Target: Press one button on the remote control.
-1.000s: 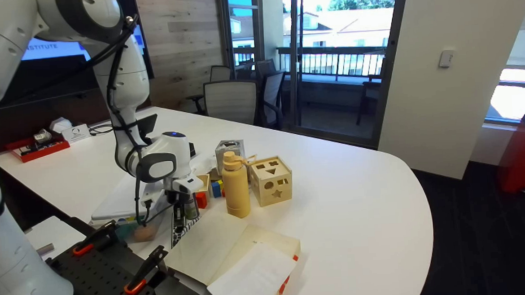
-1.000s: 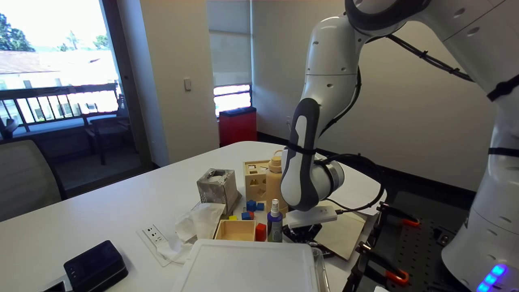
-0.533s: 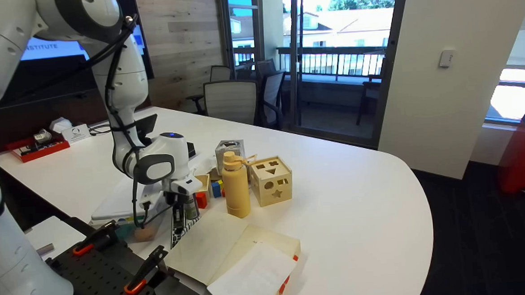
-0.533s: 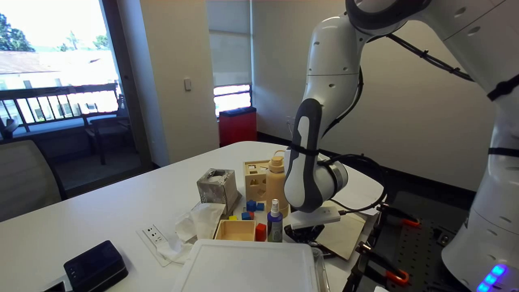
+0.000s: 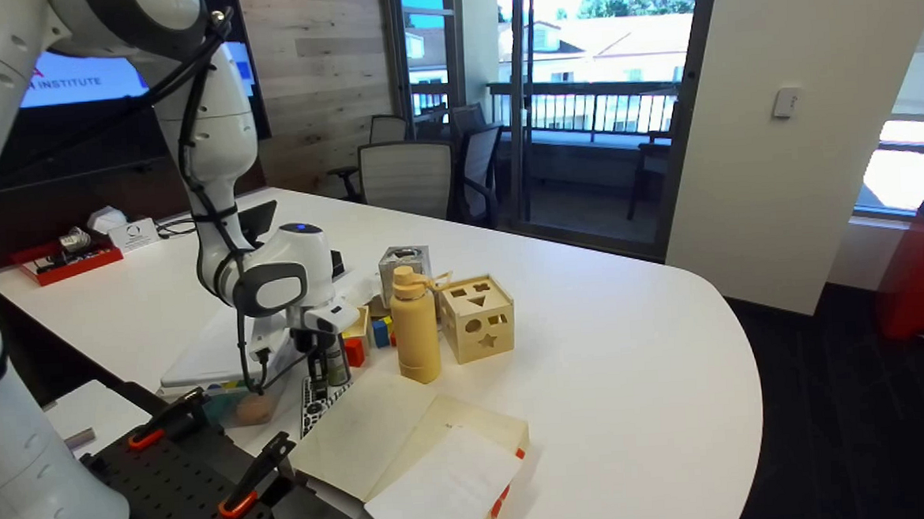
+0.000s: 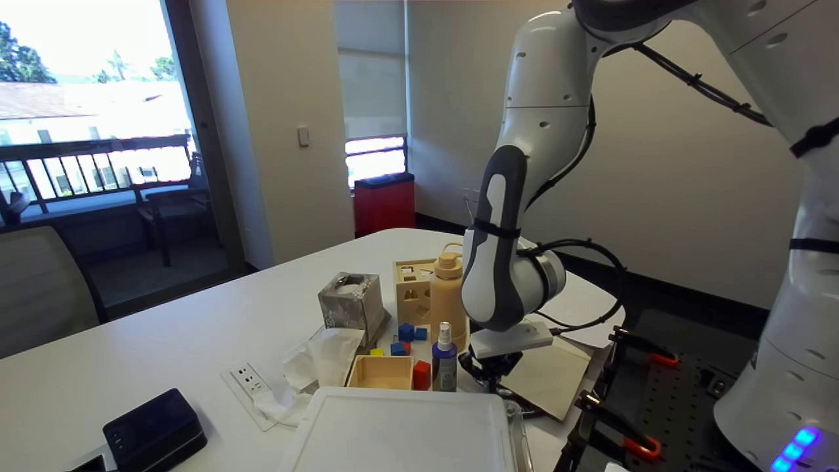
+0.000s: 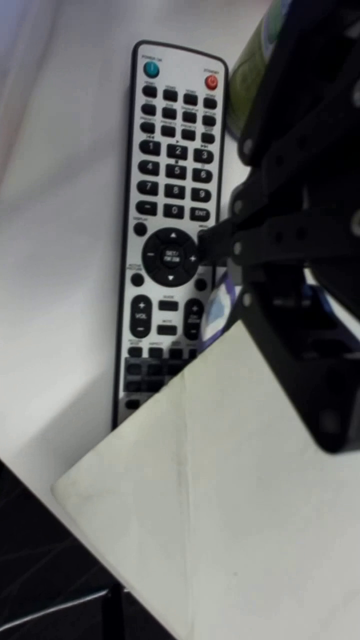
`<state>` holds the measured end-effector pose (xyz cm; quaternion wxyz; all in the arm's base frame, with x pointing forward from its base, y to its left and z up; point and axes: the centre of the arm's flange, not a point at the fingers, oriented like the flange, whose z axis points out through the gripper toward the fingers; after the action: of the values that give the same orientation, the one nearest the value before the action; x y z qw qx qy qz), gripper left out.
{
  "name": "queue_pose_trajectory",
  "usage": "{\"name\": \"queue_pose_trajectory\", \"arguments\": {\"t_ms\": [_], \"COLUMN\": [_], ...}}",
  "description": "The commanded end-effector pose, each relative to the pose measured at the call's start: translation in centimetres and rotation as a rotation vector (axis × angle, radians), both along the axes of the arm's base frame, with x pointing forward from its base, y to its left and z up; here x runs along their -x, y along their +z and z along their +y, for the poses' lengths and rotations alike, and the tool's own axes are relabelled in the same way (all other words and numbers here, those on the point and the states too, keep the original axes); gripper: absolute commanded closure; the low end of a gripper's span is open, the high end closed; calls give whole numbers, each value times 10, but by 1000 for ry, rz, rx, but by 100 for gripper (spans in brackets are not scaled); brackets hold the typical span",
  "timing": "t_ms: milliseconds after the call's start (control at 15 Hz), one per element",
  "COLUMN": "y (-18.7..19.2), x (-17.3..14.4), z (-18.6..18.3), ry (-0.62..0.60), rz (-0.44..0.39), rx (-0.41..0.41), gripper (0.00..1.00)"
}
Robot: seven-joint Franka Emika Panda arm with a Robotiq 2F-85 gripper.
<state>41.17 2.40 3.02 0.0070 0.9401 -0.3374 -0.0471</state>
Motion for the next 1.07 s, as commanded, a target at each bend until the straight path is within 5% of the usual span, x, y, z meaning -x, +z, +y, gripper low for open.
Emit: {"name": "queue_pose_trajectory", "arguments": {"t_ms": [0, 1000], "y": [45, 247], "x": [1, -22], "z": [0, 19], "ry": [53, 152], "rz": [-57, -187], "rx": [-5, 94], "gripper": [100, 100]}}
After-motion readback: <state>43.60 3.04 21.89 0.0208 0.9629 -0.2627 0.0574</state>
